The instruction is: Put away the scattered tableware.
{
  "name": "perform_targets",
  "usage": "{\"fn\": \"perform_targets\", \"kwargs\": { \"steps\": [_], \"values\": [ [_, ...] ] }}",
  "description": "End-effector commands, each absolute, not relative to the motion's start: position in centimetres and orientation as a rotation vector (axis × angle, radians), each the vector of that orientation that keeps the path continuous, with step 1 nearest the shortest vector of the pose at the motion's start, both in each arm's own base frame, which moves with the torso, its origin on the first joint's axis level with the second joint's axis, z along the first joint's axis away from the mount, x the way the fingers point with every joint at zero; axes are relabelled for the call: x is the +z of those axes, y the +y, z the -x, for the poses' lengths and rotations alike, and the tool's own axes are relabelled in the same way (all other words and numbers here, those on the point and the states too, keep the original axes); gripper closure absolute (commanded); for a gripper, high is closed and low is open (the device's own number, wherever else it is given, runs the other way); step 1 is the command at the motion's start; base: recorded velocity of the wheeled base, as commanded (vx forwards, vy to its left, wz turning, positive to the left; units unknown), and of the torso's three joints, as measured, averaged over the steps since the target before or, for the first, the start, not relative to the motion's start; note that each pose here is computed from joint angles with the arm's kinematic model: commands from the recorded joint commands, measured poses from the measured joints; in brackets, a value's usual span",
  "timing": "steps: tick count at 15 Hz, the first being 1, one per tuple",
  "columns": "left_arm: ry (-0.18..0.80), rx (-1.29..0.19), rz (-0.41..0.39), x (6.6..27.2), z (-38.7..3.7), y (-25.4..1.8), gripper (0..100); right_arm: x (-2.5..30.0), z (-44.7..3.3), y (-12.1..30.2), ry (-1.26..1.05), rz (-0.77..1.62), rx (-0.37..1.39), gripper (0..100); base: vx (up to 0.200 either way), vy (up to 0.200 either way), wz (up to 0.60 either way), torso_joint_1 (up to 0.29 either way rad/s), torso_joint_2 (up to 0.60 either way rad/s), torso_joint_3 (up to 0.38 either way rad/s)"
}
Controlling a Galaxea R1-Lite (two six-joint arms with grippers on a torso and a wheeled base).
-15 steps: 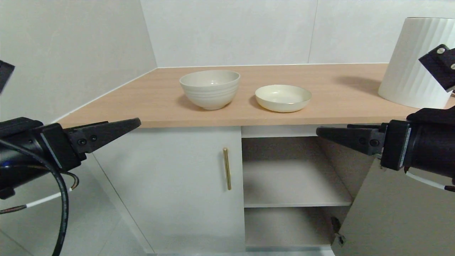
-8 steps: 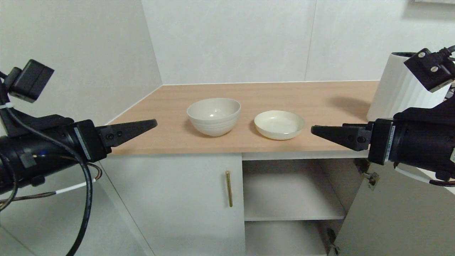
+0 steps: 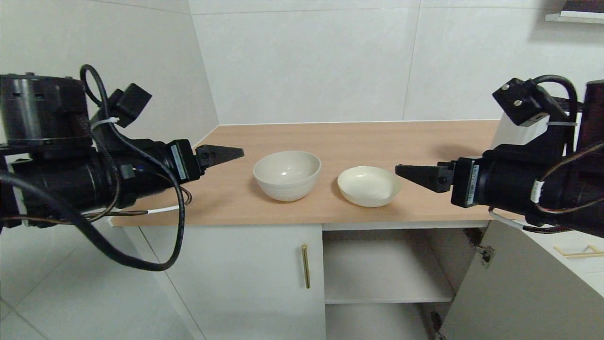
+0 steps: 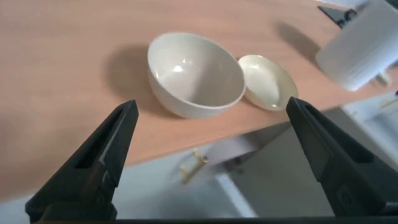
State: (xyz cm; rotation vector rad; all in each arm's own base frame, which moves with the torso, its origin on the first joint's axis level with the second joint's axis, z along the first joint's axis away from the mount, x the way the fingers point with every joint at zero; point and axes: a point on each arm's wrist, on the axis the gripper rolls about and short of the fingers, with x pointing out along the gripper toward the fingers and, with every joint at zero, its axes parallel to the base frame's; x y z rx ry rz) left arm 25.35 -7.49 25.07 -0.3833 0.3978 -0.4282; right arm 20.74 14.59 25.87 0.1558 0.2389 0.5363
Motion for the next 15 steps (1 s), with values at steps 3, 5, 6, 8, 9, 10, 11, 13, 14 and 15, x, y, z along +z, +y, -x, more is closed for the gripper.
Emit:
{"fn": "perform_targets", "kwargs": {
  "steps": [3,5,6,8,9,10,11,13,14,15],
  "values": [
    [0.554,-0.339,0.440,25.7,-26.8,-8.0,0,25.7,-24.7,16.0,0.351,-0.210,0.387,0,0.000,0.000,0.00,0.000,0.00,0.000],
    [0.570,-0.317,0.476,25.0,-27.9,-8.5,0,25.9,-25.8,16.2,0.406,-0.227,0.287,0,0.000,0.000,0.00,0.000,0.00,0.000],
    [0.567,-0.282,0.478,23.9,-29.1,-9.5,0,25.2,-27.3,16.5,0.418,-0.256,0.215,0,0.000,0.000,0.00,0.000,0.00,0.000],
    [0.561,-0.214,0.462,21.9,-31.0,-10.9,0,24.3,-28.2,16.5,0.435,-0.248,0.185,0,0.000,0.000,0.00,0.000,0.00,0.000],
    [0.567,-0.204,0.456,21.1,-31.6,-11.5,0,24.2,-28.2,16.5,0.438,-0.247,0.186,0,0.000,0.000,0.00,0.000,0.00,0.000],
    [0.581,-0.204,0.452,20.4,-32.1,-11.8,0,24.2,-28.3,16.5,0.439,-0.247,0.184,0,0.000,0.000,0.00,0.000,0.00,0.000],
    [0.589,-0.209,0.451,19.9,-32.4,-12.1,0,24.2,-28.2,16.4,0.437,-0.247,0.183,0,0.000,0.000,0.00,0.000,0.00,0.000],
    [0.583,-0.208,0.466,19.4,-32.9,-12.3,0,24.3,-28.2,16.4,0.434,-0.250,0.182,0,0.000,0.000,0.00,0.000,0.00,0.000],
    [0.580,-0.208,0.478,19.4,-33.0,-12.4,0,24.3,-28.2,16.4,0.433,-0.251,0.182,0,0.000,0.000,0.00,0.000,0.00,0.000],
    [0.569,-0.209,0.497,19.4,-33.1,-12.4,0,24.3,-28.2,16.3,0.434,-0.250,0.182,0,0.000,0.000,0.00,0.000,0.00,0.000]
  ]
}}
